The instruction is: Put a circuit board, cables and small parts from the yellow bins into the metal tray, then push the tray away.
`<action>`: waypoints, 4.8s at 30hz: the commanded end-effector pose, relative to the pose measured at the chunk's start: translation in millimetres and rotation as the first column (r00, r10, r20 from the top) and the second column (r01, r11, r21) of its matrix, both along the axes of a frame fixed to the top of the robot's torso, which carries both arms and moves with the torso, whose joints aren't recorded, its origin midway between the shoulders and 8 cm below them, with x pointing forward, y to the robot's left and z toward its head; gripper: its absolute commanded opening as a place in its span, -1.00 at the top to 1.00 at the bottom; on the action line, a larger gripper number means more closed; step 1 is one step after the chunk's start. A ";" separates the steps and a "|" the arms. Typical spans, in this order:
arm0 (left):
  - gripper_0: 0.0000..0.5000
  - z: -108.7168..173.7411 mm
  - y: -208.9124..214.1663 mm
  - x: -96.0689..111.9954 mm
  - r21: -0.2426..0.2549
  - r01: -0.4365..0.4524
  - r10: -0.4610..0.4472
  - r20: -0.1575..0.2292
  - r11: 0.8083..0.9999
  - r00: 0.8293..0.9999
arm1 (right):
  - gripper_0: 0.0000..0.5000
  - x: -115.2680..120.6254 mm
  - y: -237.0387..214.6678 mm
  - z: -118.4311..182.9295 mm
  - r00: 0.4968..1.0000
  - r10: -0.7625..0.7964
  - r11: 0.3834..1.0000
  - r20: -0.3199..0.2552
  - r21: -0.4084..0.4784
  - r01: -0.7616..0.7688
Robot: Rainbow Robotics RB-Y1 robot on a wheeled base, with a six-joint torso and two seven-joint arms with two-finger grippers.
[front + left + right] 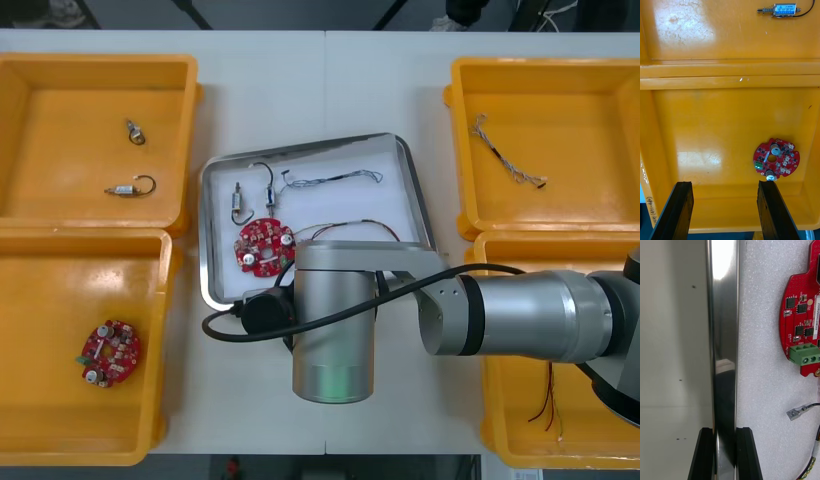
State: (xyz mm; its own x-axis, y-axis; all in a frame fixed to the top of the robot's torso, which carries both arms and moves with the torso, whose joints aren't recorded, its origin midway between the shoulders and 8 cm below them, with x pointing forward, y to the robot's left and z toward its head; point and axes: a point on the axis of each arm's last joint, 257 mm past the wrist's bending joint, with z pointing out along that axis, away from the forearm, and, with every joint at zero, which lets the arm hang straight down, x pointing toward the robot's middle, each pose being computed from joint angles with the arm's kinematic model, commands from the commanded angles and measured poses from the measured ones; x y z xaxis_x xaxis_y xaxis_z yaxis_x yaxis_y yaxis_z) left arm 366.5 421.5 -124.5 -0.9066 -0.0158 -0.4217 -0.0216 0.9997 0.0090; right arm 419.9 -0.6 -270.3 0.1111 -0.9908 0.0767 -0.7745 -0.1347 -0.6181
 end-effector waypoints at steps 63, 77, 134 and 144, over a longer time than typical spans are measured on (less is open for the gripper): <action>-1.00 -2.1 2.8 -6.3 0.039 0.026 -0.026 -0.010 0.999 1.000 | 1.00 184.7 52.1 97.7 0.951 -0.158 0.966 0.265 0.240 0.094; -1.00 -2.1 2.8 -6.3 0.039 0.026 -0.026 -0.010 0.999 1.000 | 1.00 210.1 47.8 101.1 0.942 -0.089 0.977 0.322 0.211 0.021; -1.00 -2.1 2.8 -6.3 0.039 0.026 -0.026 -0.010 0.999 1.000 | -1.00 62.7 -53.4 174.7 0.893 -0.447 0.808 -0.056 0.402 0.430; -1.00 -2.1 2.8 -6.3 0.039 0.026 -0.026 -0.010 0.999 1.000 | -1.00 59.9 -107.2 181.1 0.837 -0.535 0.686 -0.116 0.518 0.511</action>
State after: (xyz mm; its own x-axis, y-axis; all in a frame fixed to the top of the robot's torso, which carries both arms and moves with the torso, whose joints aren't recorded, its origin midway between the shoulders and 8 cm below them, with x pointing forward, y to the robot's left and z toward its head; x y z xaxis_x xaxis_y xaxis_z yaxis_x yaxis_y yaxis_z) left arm 366.4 421.4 -124.5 -0.9065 -0.0149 -0.4219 -0.0212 0.9997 0.0102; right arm 480.2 -80.9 -97.9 -0.3823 -0.8288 -0.4085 -0.6458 0.5559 -0.5235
